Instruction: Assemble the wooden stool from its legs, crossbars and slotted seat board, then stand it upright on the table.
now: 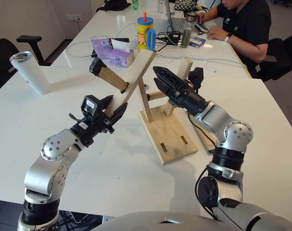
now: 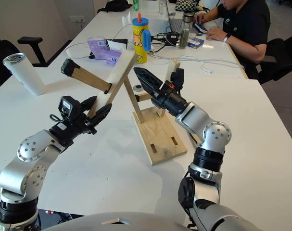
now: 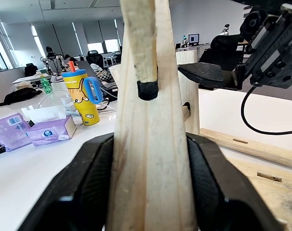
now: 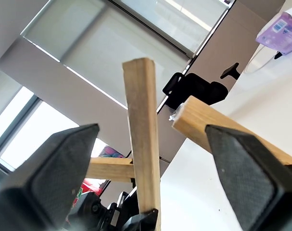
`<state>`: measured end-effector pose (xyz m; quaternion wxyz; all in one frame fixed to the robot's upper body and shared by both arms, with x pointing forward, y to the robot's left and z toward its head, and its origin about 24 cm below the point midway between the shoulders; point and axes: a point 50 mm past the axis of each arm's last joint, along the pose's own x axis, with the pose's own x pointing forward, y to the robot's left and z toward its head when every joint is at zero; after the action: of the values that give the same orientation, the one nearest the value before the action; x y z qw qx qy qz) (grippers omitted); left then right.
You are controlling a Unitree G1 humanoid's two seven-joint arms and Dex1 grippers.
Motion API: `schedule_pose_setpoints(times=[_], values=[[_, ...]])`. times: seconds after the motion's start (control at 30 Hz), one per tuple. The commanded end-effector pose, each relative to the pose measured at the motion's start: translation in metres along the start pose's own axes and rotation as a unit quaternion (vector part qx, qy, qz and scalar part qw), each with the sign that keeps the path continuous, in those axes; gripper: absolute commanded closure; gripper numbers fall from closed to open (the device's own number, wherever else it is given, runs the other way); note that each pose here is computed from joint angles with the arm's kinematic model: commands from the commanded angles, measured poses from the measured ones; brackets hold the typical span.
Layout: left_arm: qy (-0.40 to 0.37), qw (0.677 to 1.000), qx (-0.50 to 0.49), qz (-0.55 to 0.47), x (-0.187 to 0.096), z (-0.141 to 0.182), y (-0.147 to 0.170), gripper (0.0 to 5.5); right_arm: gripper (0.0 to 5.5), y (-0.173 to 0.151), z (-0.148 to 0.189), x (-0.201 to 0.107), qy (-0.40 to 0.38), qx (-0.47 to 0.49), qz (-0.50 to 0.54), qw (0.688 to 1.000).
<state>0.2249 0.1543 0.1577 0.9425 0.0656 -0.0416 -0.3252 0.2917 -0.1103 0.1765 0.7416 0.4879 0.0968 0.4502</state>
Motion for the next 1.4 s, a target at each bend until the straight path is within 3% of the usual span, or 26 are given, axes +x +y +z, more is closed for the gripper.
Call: schedule_pose_setpoints(times=[0.03,0.2,0.3,0.83,1.2,1.23,1.4], values=[[0.008,0.999,0.016,-0.029,0.005,-0.001,-0.011,3.45,1.41,0.006,0.001,0.004,0.003,-0.008,0.013,1.000],[0.019,0.999,0.029,-0.038,0.008,-0.007,-0.016,3.45,1.41,0.007,-0.002,0.009,0.006,-0.006,0.016,1.000],[0.019,0.999,0.032,-0.037,0.010,-0.010,-0.016,3.45,1.78,0.007,-0.003,0.010,0.007,-0.009,0.010,1.000],[0.023,0.997,0.051,-0.049,0.006,-0.012,-0.027,3.45,4.44,-0.001,-0.007,0.010,0.004,0.001,-0.026,1.000],[0.032,0.996,0.088,0.003,0.007,-0.021,-0.018,3.45,4.46,-0.005,-0.007,0.009,-0.008,-0.003,-0.051,0.999],[0.035,0.996,0.088,0.004,0.007,-0.023,-0.018,3.09,4.47,-0.006,-0.005,0.008,-0.014,-0.004,-0.056,0.998],[0.046,0.996,0.081,0.012,0.005,-0.032,-0.017,2.28,4.47,-0.010,0.005,0.002,-0.035,-0.012,-0.074,0.997]])
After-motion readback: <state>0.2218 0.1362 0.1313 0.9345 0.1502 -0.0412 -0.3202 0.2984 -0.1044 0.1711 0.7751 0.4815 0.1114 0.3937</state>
